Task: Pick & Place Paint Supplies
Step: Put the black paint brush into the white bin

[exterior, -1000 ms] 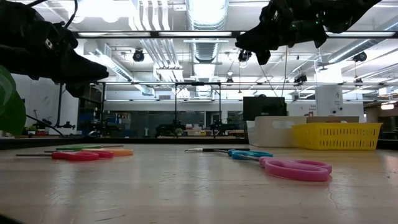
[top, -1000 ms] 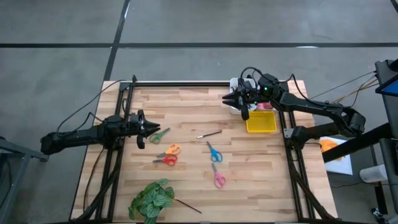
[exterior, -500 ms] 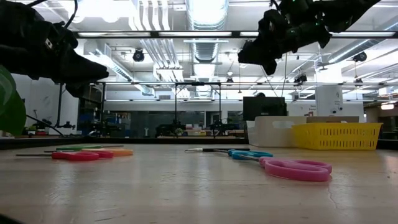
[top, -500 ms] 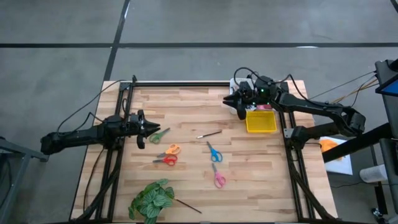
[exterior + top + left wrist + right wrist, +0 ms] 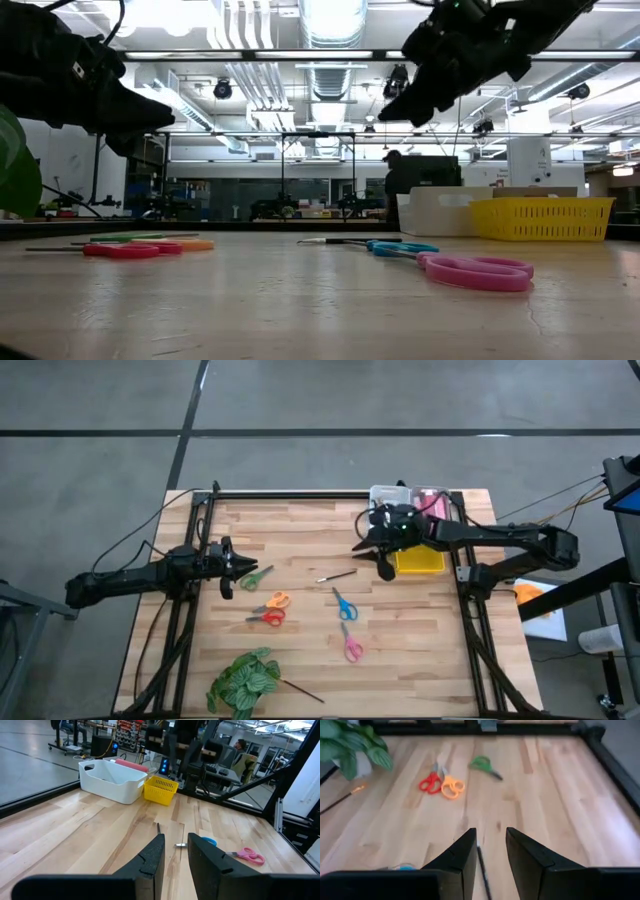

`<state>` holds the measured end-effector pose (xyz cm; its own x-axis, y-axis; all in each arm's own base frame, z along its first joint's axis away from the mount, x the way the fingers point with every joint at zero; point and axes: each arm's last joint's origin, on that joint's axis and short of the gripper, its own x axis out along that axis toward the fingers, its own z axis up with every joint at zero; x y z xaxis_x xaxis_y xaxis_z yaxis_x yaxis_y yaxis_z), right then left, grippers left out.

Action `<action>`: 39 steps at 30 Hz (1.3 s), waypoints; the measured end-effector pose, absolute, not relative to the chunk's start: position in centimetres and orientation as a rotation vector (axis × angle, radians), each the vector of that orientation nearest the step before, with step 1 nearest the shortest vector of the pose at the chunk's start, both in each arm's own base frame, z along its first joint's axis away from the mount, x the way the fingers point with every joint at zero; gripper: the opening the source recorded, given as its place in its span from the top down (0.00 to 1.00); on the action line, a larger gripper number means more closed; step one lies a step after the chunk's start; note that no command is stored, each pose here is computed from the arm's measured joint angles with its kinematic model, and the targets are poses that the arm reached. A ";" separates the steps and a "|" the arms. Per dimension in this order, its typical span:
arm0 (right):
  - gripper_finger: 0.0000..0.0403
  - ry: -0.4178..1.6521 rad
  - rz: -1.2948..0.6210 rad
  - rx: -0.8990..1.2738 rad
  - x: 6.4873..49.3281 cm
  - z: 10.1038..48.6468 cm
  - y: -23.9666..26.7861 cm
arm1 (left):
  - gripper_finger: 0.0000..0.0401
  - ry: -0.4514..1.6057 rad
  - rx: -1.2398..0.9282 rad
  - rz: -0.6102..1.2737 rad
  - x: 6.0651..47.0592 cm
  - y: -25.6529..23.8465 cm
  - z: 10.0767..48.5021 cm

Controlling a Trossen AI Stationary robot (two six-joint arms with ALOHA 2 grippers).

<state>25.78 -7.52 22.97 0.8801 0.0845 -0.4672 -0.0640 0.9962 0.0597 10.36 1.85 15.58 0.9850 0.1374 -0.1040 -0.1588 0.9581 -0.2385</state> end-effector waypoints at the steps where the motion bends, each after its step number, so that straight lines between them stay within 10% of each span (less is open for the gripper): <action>1: 0.75 0.506 0.075 0.056 26.0 22.5 -7.4 | 0.78 0.087 -0.249 0.150 10.4 1.9 15.6; 39: 0.75 0.966 0.107 0.052 34.7 13.1 -7.3 | 0.78 0.088 -0.249 0.150 10.4 1.9 15.6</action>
